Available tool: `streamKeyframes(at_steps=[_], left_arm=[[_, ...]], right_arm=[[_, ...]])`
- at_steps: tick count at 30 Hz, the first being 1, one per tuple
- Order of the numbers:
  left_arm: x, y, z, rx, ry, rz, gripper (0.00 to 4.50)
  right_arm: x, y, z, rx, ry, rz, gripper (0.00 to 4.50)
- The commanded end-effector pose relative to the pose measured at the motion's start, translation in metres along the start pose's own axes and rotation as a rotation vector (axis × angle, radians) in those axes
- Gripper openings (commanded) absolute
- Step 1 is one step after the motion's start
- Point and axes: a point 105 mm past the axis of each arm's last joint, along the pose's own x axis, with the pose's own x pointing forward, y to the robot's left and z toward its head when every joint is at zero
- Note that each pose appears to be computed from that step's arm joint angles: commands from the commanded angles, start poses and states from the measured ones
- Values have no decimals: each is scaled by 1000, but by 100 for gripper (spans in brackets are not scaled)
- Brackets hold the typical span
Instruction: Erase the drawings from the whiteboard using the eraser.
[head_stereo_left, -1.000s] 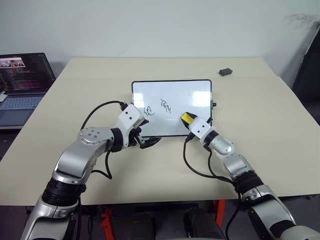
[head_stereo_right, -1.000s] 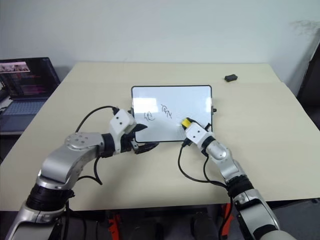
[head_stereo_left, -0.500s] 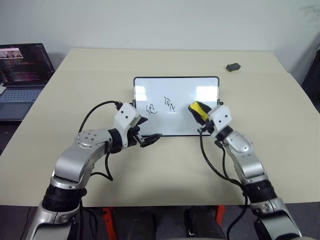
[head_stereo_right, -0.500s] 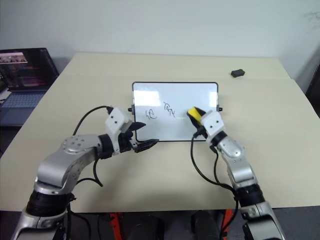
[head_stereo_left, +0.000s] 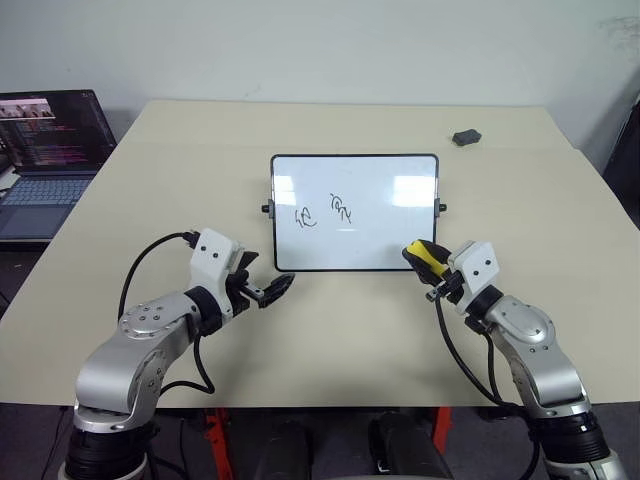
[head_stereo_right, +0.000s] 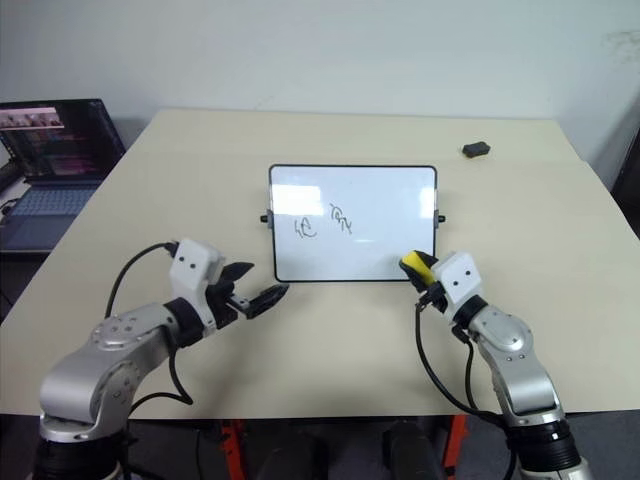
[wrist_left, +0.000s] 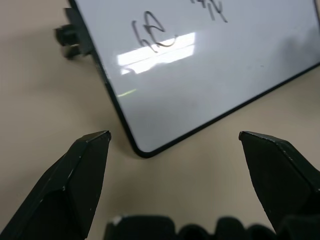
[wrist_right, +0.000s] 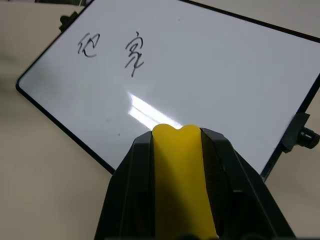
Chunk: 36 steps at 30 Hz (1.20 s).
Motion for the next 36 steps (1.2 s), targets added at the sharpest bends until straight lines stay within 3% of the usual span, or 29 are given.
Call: streamKeyframes(at_steps=[1, 9, 15, 29, 36], left_arm=[[-7, 7, 12, 32, -56, 59, 450], [-8, 1, 15, 36, -73, 73, 450], [-6, 4, 25, 59, -104, 80, 450], [10, 0, 36, 104, -90, -1, 450], [20, 1, 47, 143, -83, -61, 450]], right_arm=[[4, -3, 14, -40, -65, 15, 98], [12, -6, 26, -49, -115, 51, 98], [25, -3, 51, -146, -193, 89, 98], [110, 0, 93, -283, -313, 17, 98], [136, 1, 94, -332, -302, 3, 98]])
